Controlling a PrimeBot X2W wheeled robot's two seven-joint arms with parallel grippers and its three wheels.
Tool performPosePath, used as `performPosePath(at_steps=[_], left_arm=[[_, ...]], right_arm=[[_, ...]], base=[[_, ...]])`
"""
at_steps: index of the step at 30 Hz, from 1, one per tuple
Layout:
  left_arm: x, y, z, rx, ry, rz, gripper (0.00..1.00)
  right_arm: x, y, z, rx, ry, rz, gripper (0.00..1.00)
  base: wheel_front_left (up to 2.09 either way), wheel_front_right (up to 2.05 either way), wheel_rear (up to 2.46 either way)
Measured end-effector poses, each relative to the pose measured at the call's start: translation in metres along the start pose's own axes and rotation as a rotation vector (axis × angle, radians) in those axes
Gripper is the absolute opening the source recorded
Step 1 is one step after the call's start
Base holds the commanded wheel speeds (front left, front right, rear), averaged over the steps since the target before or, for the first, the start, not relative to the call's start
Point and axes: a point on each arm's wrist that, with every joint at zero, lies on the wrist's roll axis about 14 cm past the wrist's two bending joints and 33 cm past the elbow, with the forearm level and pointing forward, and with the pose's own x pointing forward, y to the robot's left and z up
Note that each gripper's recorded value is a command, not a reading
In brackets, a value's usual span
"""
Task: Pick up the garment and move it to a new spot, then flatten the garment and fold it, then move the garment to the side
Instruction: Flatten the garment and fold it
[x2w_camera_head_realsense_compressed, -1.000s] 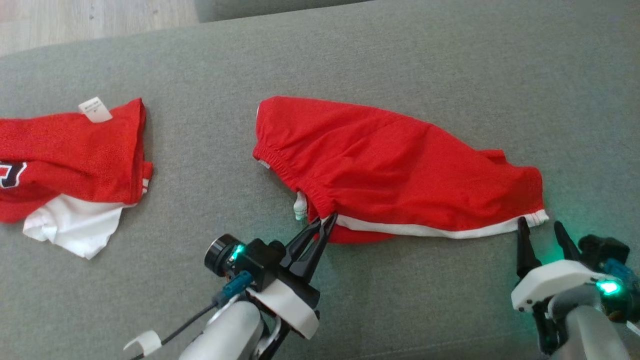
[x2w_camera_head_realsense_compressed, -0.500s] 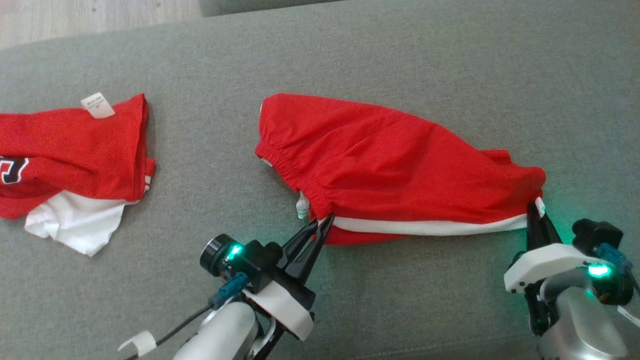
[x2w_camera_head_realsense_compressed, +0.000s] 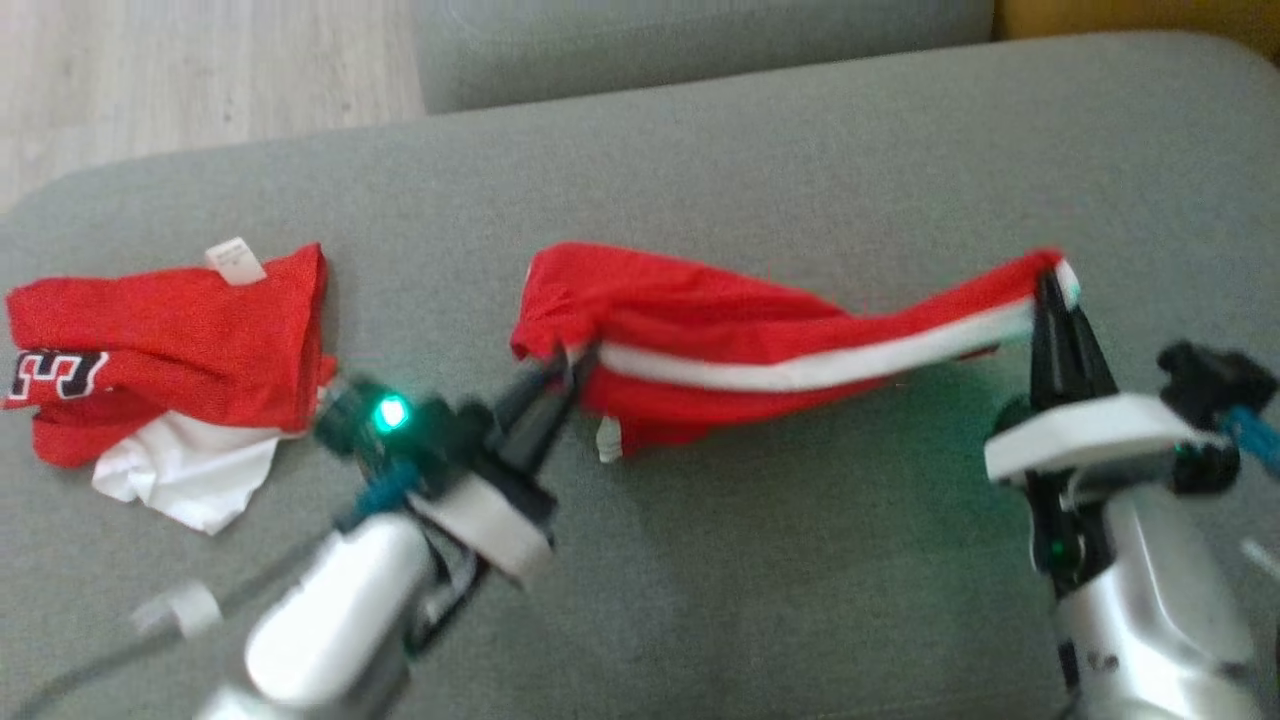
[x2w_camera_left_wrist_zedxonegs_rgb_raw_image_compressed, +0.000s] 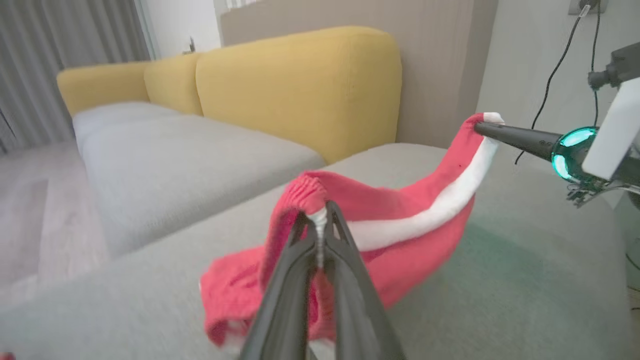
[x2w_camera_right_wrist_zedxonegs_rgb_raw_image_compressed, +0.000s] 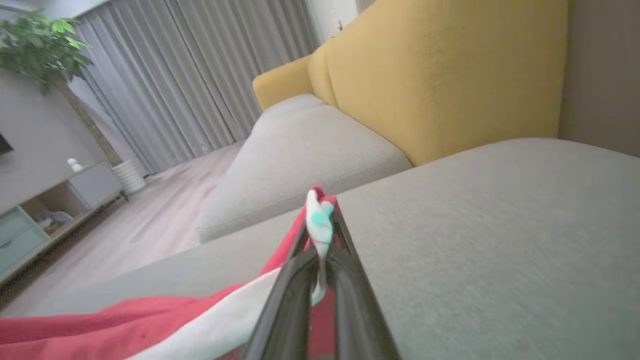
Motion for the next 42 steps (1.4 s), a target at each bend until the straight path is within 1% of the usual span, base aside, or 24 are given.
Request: performPosePath(at_steps=[3, 7, 11, 15, 17, 19, 22, 24, 27, 30, 32, 34, 35, 36, 39, 42], left_arm=[[0.008, 0.022, 0.042, 0.091, -0.055, 0.012, 0.0], [0.017, 0.046, 0.105, 0.221, -0.118, 0.029, 0.0], [0.024, 0.056, 0.155, 0.255, -0.168, 0.048, 0.0], [0.024, 0.066, 0.198, 0.285, -0.226, 0.065, 0.0], [0.022, 0.071, 0.219, 0.305, -0.267, 0.078, 0.0], [0.017, 0.073, 0.233, 0.316, -0.297, 0.087, 0.0], [0.011, 0.075, 0.227, 0.279, -0.286, 0.089, 0.0], [0.01, 0.072, 0.206, 0.228, -0.238, 0.073, 0.0], [0.008, 0.065, 0.168, 0.124, -0.172, 0.048, 0.0], [0.007, 0.063, 0.14, 0.083, -0.103, 0.034, 0.0], [0.01, 0.069, 0.135, 0.072, -0.088, 0.037, 0.0], [0.015, 0.08, 0.133, 0.026, -0.083, 0.048, 0.0], [0.025, 0.096, 0.133, -0.021, -0.079, 0.067, 0.0], [0.031, 0.104, 0.134, -0.032, -0.076, 0.078, 0.0], [0.054, 0.133, 0.145, -0.009, -0.083, 0.111, 0.0], [0.079, 0.169, 0.17, 0.003, -0.151, 0.17, 0.0]], right_arm=[[0.011, 0.028, 0.034, 0.003, -0.057, 0.079, 0.0], [0.028, 0.069, 0.103, 0.032, -0.178, 0.194, 0.0], [0.033, 0.104, 0.17, 0.057, -0.301, 0.291, 0.0], [0.03, 0.121, 0.227, 0.048, -0.438, 0.333, 0.0], [0.028, 0.125, 0.245, 0.026, -0.483, 0.336, 0.0], [0.029, 0.122, 0.247, 0.004, -0.486, 0.321, 0.0], [0.032, 0.111, 0.224, -0.002, -0.418, 0.288, 0.0], [0.034, 0.099, 0.193, -0.004, -0.337, 0.259, 0.0], [0.034, 0.079, 0.148, -0.002, -0.218, 0.207, 0.0], [0.036, 0.071, 0.127, -0.02, -0.154, 0.186, 0.0], [0.04, 0.07, 0.128, -0.038, -0.147, 0.181, 0.0], [0.049, 0.068, 0.13, -0.05, -0.143, 0.173, 0.0], [0.063, 0.068, 0.133, -0.059, -0.136, 0.168, 0.0], [0.071, 0.07, 0.136, -0.068, -0.136, 0.169, 0.0], [0.103, 0.08, 0.153, -0.087, -0.153, 0.182, 0.0], [0.139, 0.097, 0.178, -0.109, -0.213, 0.208, 0.0]], base=[[0.0, 0.0, 0.0], [0.0, 0.0, 0.0], [0.0, 0.0, 0.0], [0.0, 0.0, 0.0], [0.0, 0.0, 0.0], [0.0, 0.0, 0.0], [0.0, 0.0, 0.0], [0.0, 0.0, 0.0], [0.0, 0.0, 0.0], [0.0, 0.0, 0.0], [0.0, 0.0, 0.0], [0.0, 0.0, 0.0], [0.0, 0.0, 0.0], [0.0, 0.0, 0.0], [0.0, 0.0, 0.0], [0.0, 0.0, 0.0]])
